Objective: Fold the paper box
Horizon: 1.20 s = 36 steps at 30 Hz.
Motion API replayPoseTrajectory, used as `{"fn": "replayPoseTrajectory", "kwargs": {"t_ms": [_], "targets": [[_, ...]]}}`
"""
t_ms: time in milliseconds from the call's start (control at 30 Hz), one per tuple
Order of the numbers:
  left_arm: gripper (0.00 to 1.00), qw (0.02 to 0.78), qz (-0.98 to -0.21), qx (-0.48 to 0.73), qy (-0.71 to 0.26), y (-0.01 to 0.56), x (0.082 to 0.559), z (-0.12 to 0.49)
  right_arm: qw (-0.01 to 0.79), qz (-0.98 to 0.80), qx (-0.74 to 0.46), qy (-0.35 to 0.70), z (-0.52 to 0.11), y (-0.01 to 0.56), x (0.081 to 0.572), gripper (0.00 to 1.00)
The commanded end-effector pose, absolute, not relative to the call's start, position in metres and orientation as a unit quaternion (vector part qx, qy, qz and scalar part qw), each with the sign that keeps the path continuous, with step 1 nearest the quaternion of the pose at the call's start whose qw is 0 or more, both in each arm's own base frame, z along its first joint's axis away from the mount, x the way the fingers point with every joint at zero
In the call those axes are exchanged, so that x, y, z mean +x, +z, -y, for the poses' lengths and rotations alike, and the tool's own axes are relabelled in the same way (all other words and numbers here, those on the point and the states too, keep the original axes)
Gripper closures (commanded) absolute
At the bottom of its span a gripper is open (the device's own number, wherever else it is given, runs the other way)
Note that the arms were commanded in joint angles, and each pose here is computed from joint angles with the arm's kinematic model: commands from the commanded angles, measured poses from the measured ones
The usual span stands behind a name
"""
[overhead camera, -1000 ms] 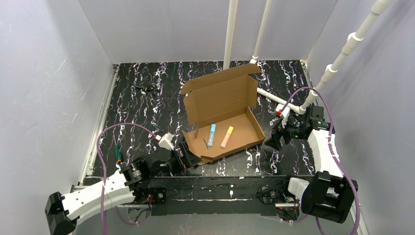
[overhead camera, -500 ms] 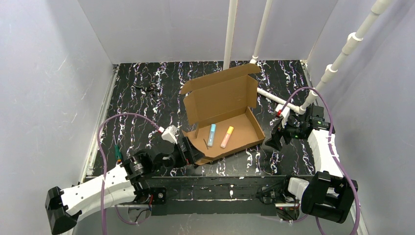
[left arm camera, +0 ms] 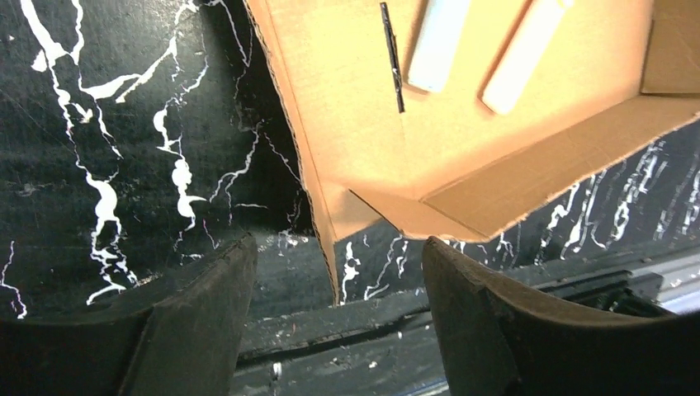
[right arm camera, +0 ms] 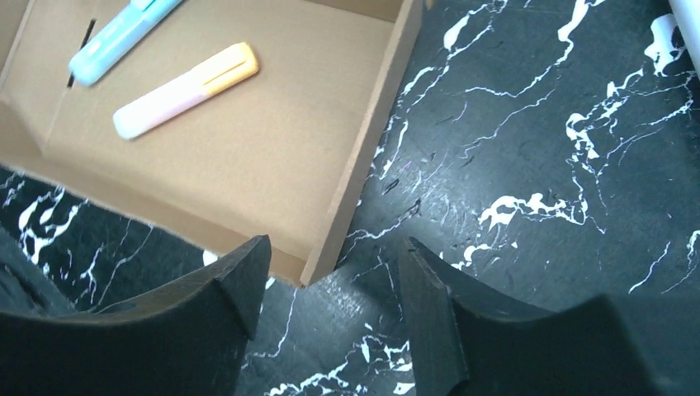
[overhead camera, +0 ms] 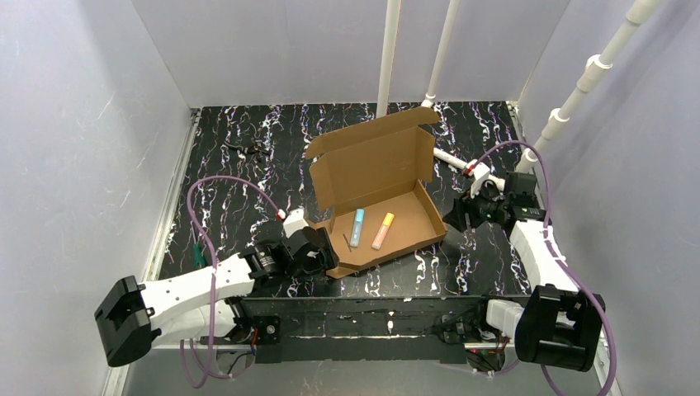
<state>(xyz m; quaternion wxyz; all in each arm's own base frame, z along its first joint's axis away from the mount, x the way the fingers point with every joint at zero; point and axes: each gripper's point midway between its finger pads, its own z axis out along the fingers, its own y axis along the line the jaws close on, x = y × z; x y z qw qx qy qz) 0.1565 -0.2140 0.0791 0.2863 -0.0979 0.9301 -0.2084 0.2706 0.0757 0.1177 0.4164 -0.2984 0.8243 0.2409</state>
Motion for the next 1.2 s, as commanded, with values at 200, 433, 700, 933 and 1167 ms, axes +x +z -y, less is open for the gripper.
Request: {"fn": "replayPoseTrajectory", "kwargs": {"t_ms": [200, 433, 700, 933, 1167], "targets": [[0.46, 0.325, -0.922, -0.119, -0.175, 0.082, 0.185, 0.222, 0.406, -0.854, -0.248, 0.21, -0.086, 0.102, 0.315, 0.41], [0.55, 0.337, -0.92, -0.13, -0.152, 0.077, 0.192, 0.216, 0.398, -0.855, -0.258, 0.21, -0.107, 0.092, 0.324, 0.47], [0.63, 0.352, -0.918, -0.122, -0.132, 0.075, 0.196, 0.208, 0.395, -0.852, -0.251, 0.235, -0.115, 0.089, 0.319, 0.56], [1.0, 0.367, -0.917, -0.109, -0.116, 0.074, 0.197, 0.197, 0.388, -0.849, -0.246, 0.262, -0.122, 0.088, 0.313, 0.65], [1.0, 0.403, -0.896, -0.08, -0.168, 0.101, 0.2, 0.202, 0.371, -0.852, -0.227, 0.29, -0.129, 0.083, 0.309, 0.89]]}}
